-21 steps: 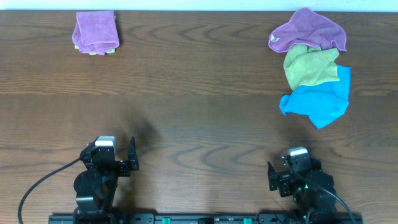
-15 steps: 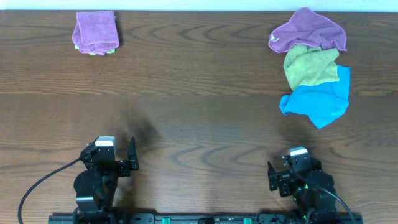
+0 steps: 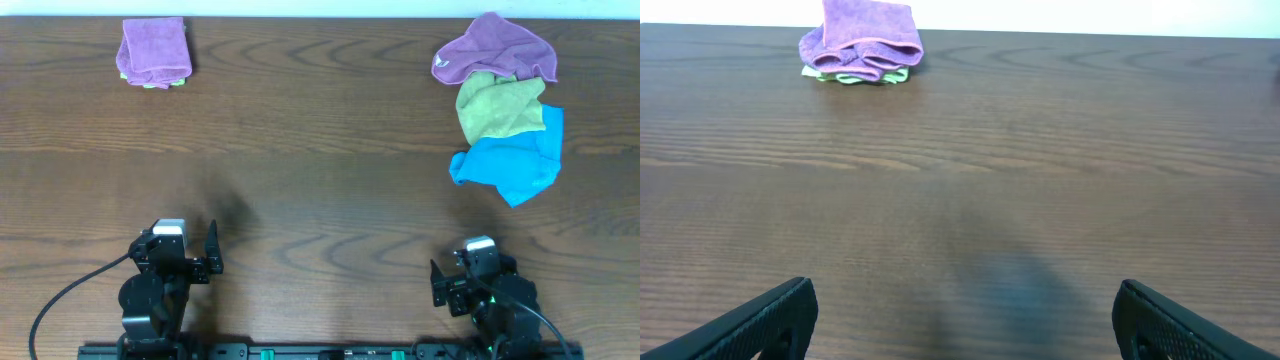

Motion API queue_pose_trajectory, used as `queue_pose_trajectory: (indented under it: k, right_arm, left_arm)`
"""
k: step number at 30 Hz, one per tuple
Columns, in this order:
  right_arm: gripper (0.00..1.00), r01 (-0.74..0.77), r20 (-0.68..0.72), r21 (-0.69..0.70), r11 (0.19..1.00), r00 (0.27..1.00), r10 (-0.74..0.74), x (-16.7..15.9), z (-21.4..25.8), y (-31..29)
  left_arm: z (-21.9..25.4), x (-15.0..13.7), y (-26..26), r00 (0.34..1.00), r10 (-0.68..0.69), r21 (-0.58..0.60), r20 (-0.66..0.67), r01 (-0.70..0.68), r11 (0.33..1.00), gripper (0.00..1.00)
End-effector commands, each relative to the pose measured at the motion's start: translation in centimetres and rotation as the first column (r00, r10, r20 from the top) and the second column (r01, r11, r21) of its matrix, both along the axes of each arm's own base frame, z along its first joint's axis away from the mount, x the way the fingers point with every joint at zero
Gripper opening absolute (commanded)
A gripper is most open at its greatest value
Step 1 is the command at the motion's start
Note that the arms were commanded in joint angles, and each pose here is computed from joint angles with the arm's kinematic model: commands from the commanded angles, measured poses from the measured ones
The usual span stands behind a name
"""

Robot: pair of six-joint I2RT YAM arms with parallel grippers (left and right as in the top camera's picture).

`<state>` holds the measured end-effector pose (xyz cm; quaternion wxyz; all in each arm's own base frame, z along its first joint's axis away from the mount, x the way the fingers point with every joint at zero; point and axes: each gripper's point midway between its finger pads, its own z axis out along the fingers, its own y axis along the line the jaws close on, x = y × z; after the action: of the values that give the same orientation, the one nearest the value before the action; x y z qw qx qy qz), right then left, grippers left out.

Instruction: Fold the cloth

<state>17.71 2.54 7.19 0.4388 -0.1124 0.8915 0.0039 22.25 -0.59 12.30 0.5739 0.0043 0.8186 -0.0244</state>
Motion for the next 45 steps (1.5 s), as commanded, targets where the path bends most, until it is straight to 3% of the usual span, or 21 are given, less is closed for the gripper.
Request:
queue_pose_trajectory:
  k: [1,34,37,39,42,45]
  right_arm:
    - [0.99,-0.003,-0.005,-0.004,1.000,1.000,0.003,0.0,-0.4,0.0]
    - [0.99,-0.003,0.000,-0.003,1.000,1.000,0.003,0.0,-0.3,0.0]
    - [0.99,-0.003,0.084,0.010,1.000,0.996,0.002,1.2,1.4,0.2]
    - [0.99,0.001,0.221,0.029,1.000,0.975,-0.007,2.9,4.4,0.3]
    - [0.99,0.000,0.480,0.262,0.965,0.867,-0.130,5.0,12.1,0.8]
    - [0.99,-0.018,0.562,0.438,0.899,0.786,-0.258,5.2,16.1,0.3]
  left_arm:
    - [-0.9,0.0,-0.1,1.000,-0.003,-0.004,-0.018,0.003,1.000,0.95]
    - [-0.9,0.0,-0.1,1.000,-0.003,-0.004,-0.018,0.003,1.000,0.95]
    - [-0.9,0.0,-0.1,1.000,-0.003,-0.004,-0.018,0.003,1.000,0.95]
    - [-0.9,0.0,-0.1,1.000,-0.003,-0.004,-0.018,0.003,1.000,0.95]
    - [-0.9,0.0,-0.1,1.000,-0.003,-0.004,-0.018,0.003,1.000,0.95]
    - [-0.9,0.0,-0.1,1.000,-0.003,-0.004,-0.018,0.003,1.000,0.95]
